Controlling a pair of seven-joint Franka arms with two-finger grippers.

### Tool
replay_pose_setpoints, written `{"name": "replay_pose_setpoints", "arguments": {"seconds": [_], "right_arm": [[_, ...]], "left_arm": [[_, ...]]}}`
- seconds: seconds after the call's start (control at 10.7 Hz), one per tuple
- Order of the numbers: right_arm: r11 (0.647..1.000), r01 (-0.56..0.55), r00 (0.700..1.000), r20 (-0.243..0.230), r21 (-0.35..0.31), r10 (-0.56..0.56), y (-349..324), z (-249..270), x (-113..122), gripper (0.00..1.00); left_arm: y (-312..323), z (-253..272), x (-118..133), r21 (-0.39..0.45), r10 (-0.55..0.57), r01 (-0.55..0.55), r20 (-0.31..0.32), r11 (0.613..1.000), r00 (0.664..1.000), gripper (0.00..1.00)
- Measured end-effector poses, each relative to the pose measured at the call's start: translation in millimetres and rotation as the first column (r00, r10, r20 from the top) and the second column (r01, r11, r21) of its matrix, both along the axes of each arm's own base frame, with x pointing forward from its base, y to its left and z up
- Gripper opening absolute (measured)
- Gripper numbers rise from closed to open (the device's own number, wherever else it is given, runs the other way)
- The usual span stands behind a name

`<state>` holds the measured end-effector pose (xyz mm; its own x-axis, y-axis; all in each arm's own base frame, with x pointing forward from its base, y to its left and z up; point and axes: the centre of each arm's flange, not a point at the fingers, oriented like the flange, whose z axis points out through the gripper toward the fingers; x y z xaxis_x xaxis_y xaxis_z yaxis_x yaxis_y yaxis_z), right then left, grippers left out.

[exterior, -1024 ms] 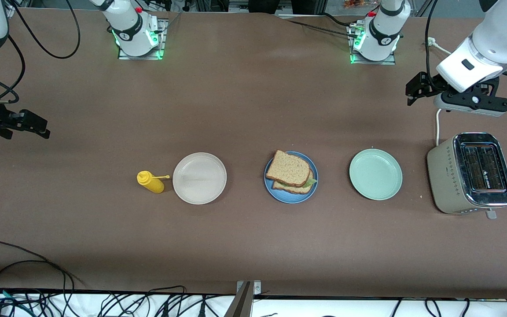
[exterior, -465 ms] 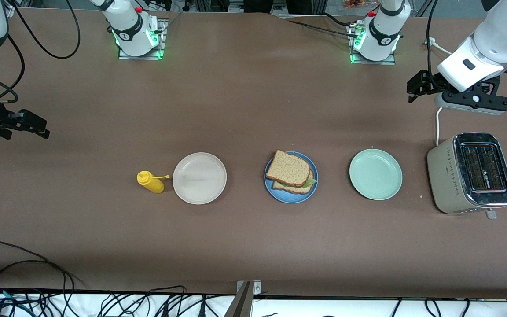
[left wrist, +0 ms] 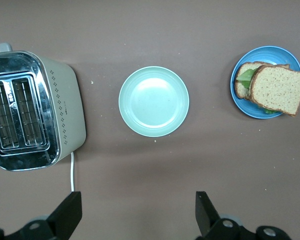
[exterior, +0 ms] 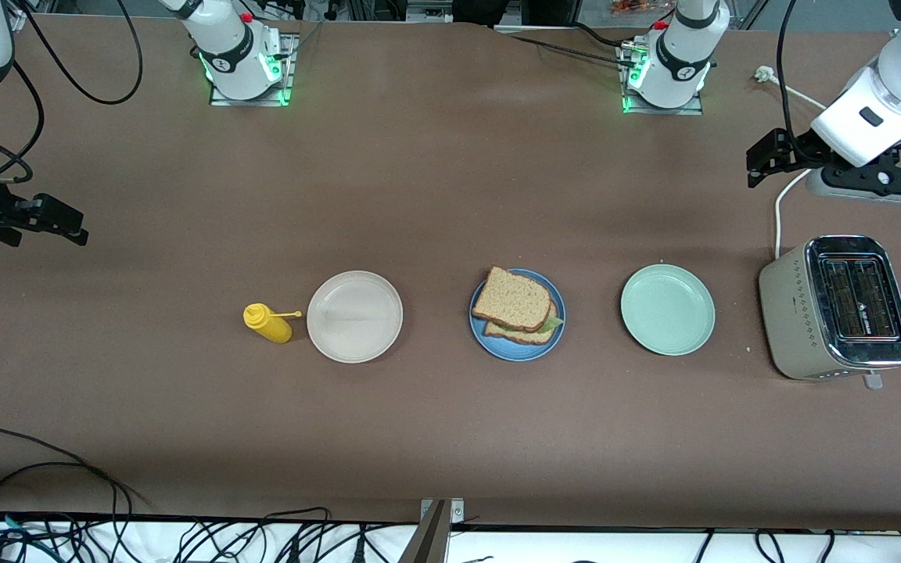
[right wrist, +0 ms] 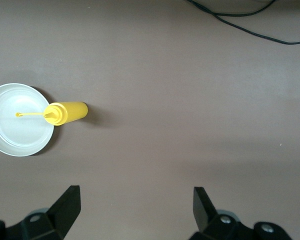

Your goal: Make sandwich in blue plate with both arms

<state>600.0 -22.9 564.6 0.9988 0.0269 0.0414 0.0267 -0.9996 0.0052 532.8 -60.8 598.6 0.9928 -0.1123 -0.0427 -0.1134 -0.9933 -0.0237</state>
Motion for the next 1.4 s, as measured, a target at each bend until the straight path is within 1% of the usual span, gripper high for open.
{"name": "replay_pose_setpoints", "arguments": {"seconds": [0.28,0.56,0.84,1.21,1.4], "right_arm": [[1.000,0.006,1.000,-0.005,0.000,-0.006,-4,0,-1,1.00],[1.000,0.016,1.000,-0.015,-0.001,-0.016,-9,0,-3,1.00],[1.000,0.018,1.000,-0.017,-0.001,-0.018,-10,0,-3,1.00],[1.000,0.019,1.000,-0.017,-0.001,-0.019,-11,1,-3,1.00],[1.000,0.019,1.000,-0.017,-0.001,-0.019,-11,1,-3,1.00]], "left_arm": [[9,0,3,-0.002,0.017,-0.017,0.000,1.000,1.000,1.00],[16,-2,11,-0.006,0.029,-0.029,-0.002,1.000,1.000,1.00],[42,0,20,-0.011,0.036,-0.036,0.006,0.999,0.999,1.00],[40,0,20,-0.011,0.025,-0.025,0.007,1.000,1.000,1.00],[39,0,19,-0.010,0.022,-0.022,-0.007,1.000,1.000,1.00]]}}
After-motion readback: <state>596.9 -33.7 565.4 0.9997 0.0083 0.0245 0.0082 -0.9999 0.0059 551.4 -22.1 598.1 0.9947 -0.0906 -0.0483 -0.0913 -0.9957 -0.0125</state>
